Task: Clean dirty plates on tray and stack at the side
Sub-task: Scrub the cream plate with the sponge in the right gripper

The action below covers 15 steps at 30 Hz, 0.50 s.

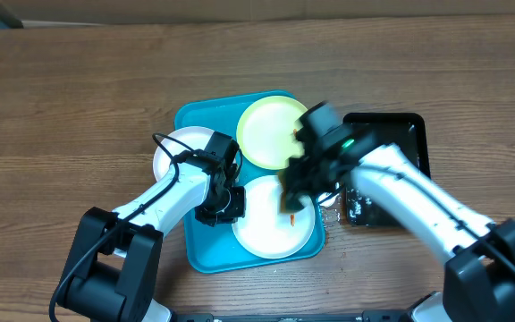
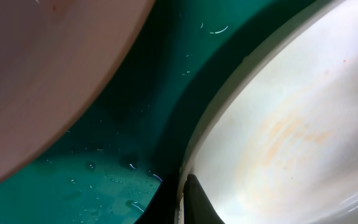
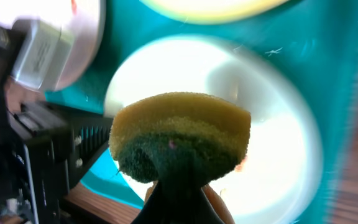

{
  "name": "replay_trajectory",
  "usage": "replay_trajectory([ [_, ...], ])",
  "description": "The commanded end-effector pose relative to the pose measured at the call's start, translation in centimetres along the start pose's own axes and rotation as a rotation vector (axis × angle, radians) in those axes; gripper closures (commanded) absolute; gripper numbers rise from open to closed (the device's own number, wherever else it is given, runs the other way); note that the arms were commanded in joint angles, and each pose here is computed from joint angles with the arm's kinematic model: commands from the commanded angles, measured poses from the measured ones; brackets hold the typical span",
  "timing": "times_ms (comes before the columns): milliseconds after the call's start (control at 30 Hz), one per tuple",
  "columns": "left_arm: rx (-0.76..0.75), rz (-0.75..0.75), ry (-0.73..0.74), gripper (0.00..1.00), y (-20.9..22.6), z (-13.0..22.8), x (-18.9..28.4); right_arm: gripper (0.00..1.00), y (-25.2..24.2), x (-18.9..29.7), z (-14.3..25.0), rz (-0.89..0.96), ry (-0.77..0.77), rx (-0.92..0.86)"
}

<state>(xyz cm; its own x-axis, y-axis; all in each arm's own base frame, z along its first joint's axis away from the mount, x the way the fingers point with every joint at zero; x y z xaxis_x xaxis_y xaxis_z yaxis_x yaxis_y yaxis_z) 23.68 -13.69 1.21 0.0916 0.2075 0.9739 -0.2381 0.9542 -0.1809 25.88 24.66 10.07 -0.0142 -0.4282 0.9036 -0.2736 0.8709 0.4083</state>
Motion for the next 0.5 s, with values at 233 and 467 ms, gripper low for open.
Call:
replay_trajectory([
  [233,0.028,-0.071,0.008,0.96,1.4,0.1,-1.2,0.96,-0.1,-5.4,2.7,0.239,-0.137,-0.231],
  [467,0.029,-0.073,0.01,0.96,1.4,0.1,-1.2,0.96,-2.0,-9.0,3.1,0.282,-0.087,-0.25],
])
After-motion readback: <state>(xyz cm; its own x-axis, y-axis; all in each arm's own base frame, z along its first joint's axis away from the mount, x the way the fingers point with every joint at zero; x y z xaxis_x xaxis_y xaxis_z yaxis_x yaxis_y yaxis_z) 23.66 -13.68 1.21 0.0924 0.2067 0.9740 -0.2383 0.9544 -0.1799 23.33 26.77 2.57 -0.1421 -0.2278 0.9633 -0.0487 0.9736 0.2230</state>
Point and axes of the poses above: each gripper's point midway between its finger pads, its own x axis back along the fingers, its own y axis along the line the jaws close on, z = x × y, the point moved 1 cm from there along x, back along the fingers, and after that the axes turned 13 degrees about x, right-handed, at the moved point
